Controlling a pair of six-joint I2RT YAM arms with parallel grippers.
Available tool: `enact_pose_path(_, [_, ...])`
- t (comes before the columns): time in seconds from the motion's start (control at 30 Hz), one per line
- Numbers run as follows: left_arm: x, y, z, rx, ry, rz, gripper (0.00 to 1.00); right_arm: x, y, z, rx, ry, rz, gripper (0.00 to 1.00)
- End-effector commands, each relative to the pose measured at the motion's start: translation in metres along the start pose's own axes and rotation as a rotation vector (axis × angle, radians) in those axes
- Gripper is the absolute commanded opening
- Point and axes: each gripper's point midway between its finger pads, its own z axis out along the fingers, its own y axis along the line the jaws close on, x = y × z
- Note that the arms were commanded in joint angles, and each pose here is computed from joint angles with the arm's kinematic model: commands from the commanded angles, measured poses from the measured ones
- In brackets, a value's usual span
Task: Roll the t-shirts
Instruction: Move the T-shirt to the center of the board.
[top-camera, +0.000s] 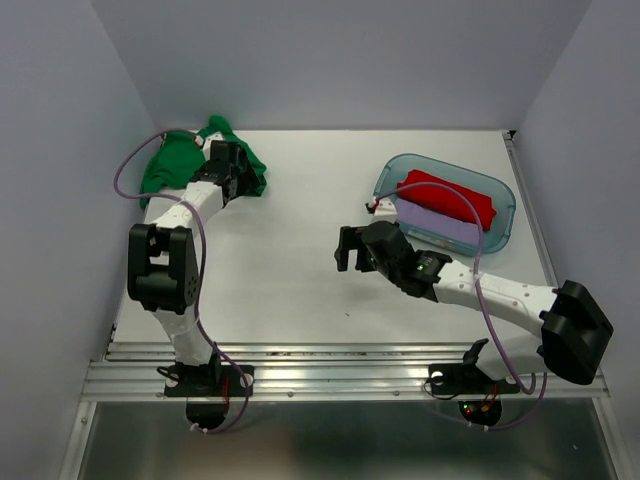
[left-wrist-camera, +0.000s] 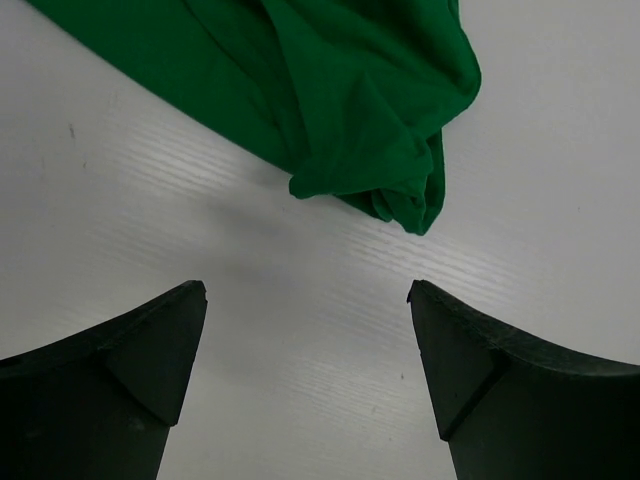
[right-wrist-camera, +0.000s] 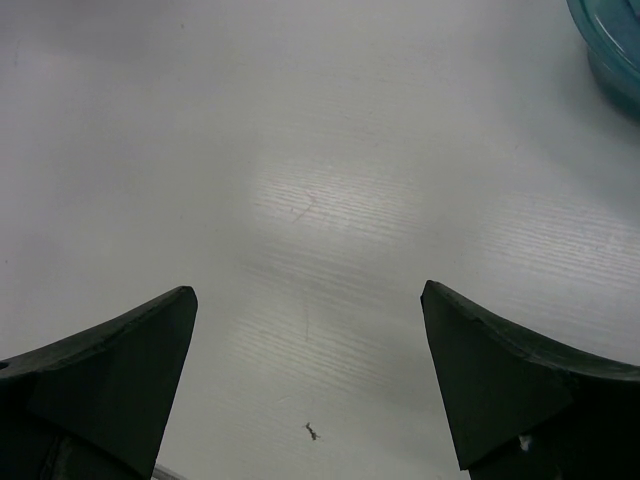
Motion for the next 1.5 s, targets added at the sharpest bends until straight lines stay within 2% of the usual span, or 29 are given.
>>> enact_pose_path(0.0, [-0.031,-0.026,0.012,0.063,-0.051,0.007,0.94,0.006,-0.001,-0.006,0.005,0.016,0.025,1.00])
enact_pose_path(0.23, [-0.033,-0.045,0.047,0.096,-0.036,0.009,0.93,0.013,-0.011,-0.011,0.030,0.019,0.054,1.00])
enact_pose_path(0.33, [-0.033,-0.050,0.062,0.093,-0.023,0.012,0.83,0.013,-0.012,-0.011,0.037,0.025,0.058,1.00])
enact_pose_path(0.37, [-0.026,-0.048,0.070,0.081,-0.002,0.019,0.67,0.011,-0.010,-0.012,0.035,0.022,0.060,1.00])
enact_pose_path(0.43, [-0.031,-0.054,0.073,0.095,0.002,0.024,0.47,0.011,-0.010,-0.011,0.036,0.023,0.059,1.00])
enact_pose_path(0.47, [-0.028,-0.054,0.075,0.095,0.017,0.032,0.15,0.011,-0.011,-0.011,0.039,0.021,0.059,1.00])
enact_pose_path(0.5, [-0.031,-0.057,0.074,0.107,0.015,0.035,0.00,0.010,-0.010,-0.011,0.038,0.019,0.061,1.00])
enact_pose_path(0.63, [-0.032,-0.062,0.059,0.138,0.020,0.047,0.00,0.008,-0.010,-0.009,0.045,0.018,0.063,1.00])
enact_pose_path(0.83, [-0.042,-0.075,-0.001,0.230,-0.027,0.066,0.00,0.010,-0.014,-0.004,0.084,0.019,0.080,1.00])
enact_pose_path(0.97, [-0.021,-0.081,-0.038,0.275,-0.003,0.107,0.00,0.006,-0.022,-0.006,0.130,0.002,0.079,1.00])
enact_pose_path(1.1, [0.018,-0.089,-0.070,0.324,0.038,0.150,0.00,-0.005,-0.024,-0.010,0.143,-0.029,0.064,1.00])
enact_pose_path(1.13, [0.033,-0.106,-0.084,0.387,0.062,0.175,0.00,-0.005,-0.026,-0.010,0.154,-0.025,0.045,1.00])
enact_pose_path(1.27, [0.080,-0.128,-0.120,0.478,0.123,0.228,0.00,-0.020,-0.043,-0.005,0.208,-0.006,0.071,1.00])
enact_pose_path(1.37, [0.111,-0.136,-0.137,0.535,0.179,0.226,0.00,-0.036,-0.056,-0.004,0.219,0.000,0.103,1.00])
enact_pose_path(1.47, [0.126,-0.137,-0.148,0.571,0.197,0.217,0.00,-0.060,-0.075,-0.005,0.226,-0.020,0.137,1.00])
